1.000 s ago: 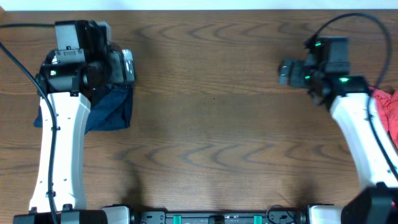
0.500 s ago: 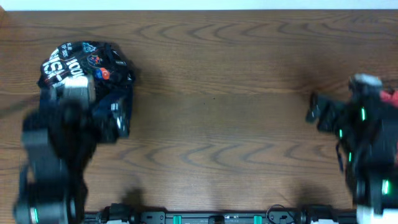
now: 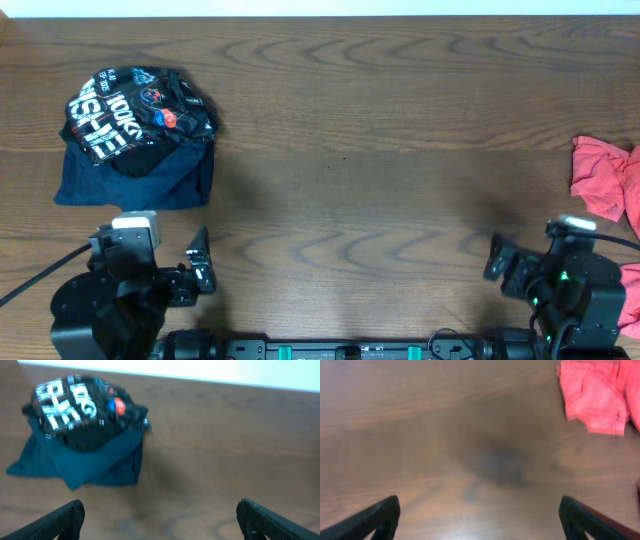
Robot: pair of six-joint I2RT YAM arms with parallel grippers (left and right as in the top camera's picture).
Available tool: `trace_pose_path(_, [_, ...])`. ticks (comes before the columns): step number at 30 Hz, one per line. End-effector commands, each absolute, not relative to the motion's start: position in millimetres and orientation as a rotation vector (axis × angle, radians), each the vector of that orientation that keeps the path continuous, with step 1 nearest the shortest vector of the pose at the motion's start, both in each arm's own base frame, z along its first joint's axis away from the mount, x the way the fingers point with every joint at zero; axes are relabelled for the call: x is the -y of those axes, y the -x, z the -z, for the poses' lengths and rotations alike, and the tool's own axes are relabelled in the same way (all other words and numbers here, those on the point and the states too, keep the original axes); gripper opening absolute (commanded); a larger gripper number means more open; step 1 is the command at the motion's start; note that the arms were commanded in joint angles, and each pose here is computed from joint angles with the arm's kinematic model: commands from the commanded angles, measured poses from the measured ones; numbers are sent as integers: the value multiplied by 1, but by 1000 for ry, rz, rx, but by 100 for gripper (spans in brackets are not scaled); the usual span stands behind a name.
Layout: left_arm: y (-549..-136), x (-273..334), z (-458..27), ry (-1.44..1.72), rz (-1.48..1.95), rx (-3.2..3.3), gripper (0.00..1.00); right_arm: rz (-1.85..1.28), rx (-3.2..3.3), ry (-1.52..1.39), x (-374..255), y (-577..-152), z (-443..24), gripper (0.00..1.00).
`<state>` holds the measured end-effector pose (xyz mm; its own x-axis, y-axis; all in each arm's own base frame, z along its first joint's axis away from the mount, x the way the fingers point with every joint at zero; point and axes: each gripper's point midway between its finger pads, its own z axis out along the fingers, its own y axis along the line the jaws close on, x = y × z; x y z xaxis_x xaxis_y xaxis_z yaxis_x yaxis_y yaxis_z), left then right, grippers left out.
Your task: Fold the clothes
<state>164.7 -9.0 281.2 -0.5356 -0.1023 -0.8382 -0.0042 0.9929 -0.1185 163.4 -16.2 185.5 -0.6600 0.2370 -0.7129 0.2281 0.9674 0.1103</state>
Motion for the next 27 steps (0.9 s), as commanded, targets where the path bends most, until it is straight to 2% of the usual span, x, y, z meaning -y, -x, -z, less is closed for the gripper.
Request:
trace_pose_path(1, [-159, 10, -272, 84, 133, -2174, 98, -9, -2342, -338, 16, -157, -179, 99])
trace_pose_path(8, [-149, 11, -258, 93, 137, -2248, 98, -25, -2322, -312, 14, -162, -182, 99])
trace_pose_path(15, [-148, 11, -257, 94, 137, -2253, 98, -67, -2041, -47, -5, -207, -201, 99])
trace_pose_path(27, [-148, 11, -257, 94, 137, -2253, 98, -18, -1609, 4, -4, -237, -196, 99])
